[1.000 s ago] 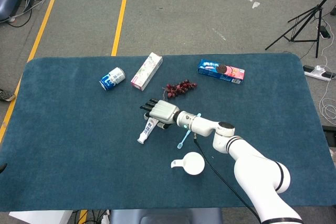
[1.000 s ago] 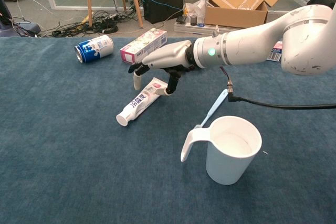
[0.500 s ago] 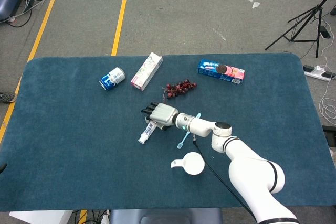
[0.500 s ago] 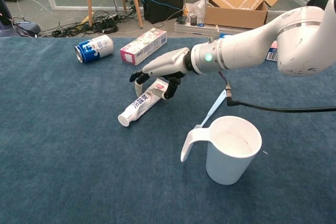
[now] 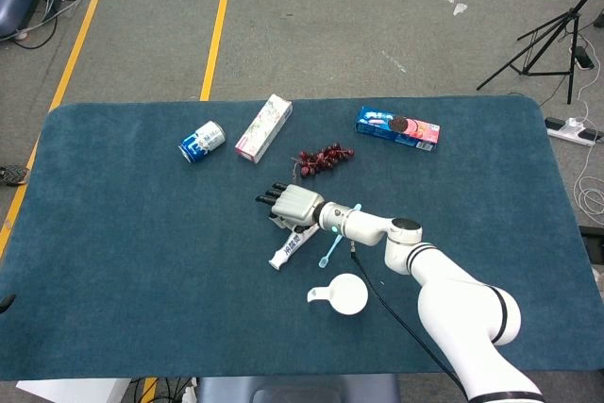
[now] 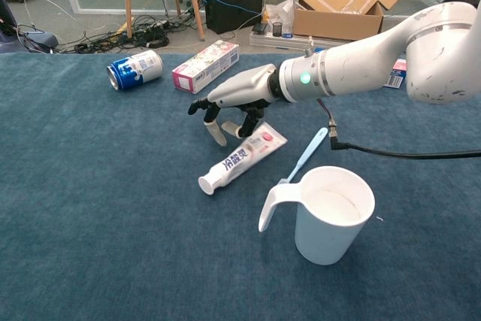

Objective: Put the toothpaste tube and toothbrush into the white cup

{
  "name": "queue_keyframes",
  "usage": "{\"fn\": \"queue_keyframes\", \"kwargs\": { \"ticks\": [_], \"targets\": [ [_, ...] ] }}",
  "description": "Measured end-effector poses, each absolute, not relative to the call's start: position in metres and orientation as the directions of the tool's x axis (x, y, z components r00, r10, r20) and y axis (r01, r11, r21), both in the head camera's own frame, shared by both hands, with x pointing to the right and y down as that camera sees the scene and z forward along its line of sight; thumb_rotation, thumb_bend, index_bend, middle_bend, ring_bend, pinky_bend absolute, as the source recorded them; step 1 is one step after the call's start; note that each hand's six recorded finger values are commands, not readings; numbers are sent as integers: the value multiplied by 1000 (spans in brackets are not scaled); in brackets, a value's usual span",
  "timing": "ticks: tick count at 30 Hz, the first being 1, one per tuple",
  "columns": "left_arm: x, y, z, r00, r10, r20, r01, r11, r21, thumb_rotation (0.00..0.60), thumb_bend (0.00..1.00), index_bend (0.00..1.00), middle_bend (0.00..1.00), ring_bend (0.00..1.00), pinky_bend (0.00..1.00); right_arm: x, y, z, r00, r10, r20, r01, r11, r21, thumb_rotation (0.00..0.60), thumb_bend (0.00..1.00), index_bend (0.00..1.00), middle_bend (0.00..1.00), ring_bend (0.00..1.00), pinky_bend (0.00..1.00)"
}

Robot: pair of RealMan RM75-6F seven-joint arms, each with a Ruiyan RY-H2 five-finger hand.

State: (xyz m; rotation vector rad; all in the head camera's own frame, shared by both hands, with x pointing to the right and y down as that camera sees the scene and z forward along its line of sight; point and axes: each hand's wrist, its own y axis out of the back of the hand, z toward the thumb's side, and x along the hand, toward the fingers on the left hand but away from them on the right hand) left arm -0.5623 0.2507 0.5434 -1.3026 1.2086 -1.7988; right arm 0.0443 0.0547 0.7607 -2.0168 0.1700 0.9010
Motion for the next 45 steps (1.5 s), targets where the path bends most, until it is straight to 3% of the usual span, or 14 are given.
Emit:
{"fn": "queue_keyframes", "kwargs": {
  "ticks": [6,10,17,24,45],
  "targets": [
    [-561,251,544,-333,-857,393,-39,-404,-914,600,98,591,422,312,323,46,53,758,730,224,-646,-427,-589,-686,600,649,515,4,0,68],
    [-561,251,544,-332,-857,394,-40,-405,-914,600,98,590,422,312,323,46,53,754,741,232,-630,-406,-593,-695,600,621,457,4,0,68],
    [-559,251,544,-324,-859,397,-40,-406,-913,600,99,590,422,312,323,56,58,746,757,221,-615,-403,-583,-706,600,344,371,4,0,68],
    [-553,252,543,-308,-865,396,-33,-406,-913,600,98,590,422,312,323,69,68,742,760,219,-612,-407,-574,-711,600,225,369,1,0,68],
    [-547,253,544,-295,-868,399,-22,-411,-911,600,98,590,422,312,324,83,83,731,768,220,-602,-389,-587,-710,600,203,369,1,0,68]
  ]
}}
